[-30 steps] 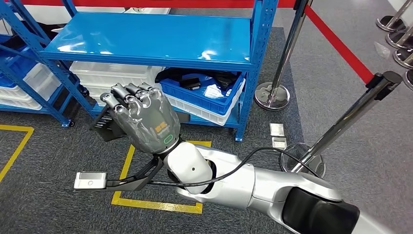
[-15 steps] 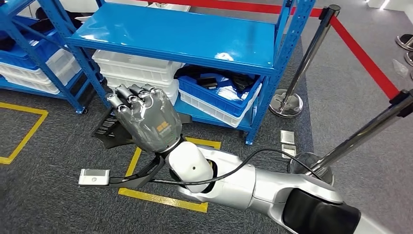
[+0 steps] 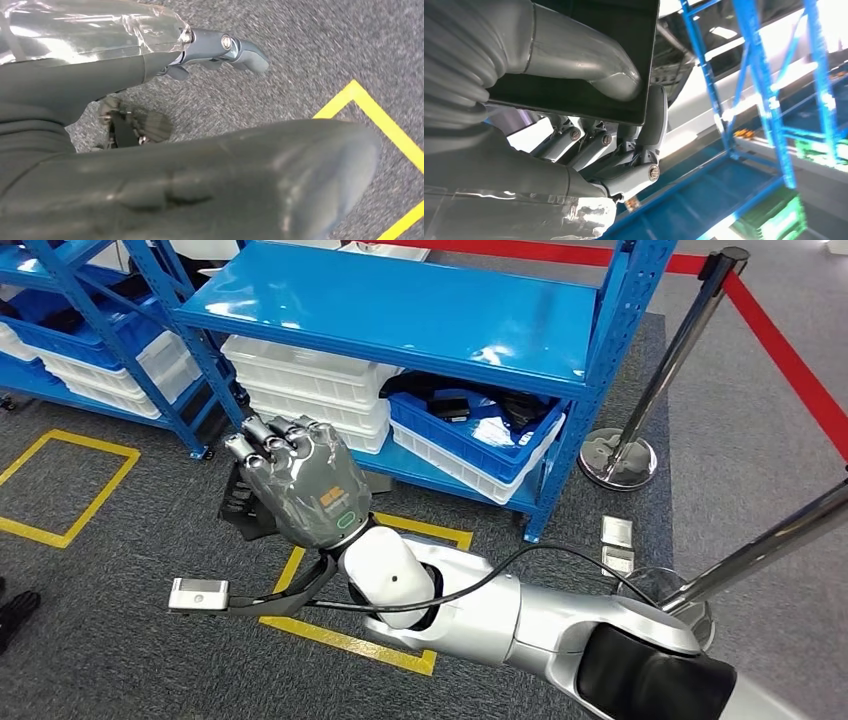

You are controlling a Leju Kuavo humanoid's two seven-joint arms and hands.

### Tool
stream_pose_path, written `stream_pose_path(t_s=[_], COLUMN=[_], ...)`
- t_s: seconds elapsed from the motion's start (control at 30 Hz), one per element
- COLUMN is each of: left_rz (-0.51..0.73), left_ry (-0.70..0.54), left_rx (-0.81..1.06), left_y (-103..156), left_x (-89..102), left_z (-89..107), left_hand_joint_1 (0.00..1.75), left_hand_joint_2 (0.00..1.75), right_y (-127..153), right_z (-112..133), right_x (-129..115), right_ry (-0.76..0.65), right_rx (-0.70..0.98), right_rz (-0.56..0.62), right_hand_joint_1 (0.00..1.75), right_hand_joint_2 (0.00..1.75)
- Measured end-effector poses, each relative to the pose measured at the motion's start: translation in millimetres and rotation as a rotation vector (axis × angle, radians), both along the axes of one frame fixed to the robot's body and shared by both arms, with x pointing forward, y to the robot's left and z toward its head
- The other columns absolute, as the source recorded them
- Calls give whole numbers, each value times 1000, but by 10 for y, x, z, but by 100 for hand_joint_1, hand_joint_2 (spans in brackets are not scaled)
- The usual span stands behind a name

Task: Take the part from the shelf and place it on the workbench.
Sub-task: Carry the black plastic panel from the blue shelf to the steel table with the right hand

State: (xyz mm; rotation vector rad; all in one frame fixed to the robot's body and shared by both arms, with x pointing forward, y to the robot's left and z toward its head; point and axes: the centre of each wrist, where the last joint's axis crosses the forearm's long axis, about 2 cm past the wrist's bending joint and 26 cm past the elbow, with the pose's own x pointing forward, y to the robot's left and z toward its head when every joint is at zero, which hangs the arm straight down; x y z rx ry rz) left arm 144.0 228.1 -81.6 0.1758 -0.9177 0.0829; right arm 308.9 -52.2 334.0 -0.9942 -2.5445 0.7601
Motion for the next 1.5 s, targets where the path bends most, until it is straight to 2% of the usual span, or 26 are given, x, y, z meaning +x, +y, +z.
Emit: stream_pose_path(t_s=[1.5], left_rz=[-4], left_ry=[-4], left_rx=[-2], left_y=[13], left_x=[17], left_z=[3], left_hand_joint_1=[0], left_hand_joint_2=[0], right_y=[-40], right_z=[-163], right_x=[213], right_ry=[57], right_rx=[-40], right_rz=[-34], right_hand_joint_1=[175], right_hand_joint_2=[175])
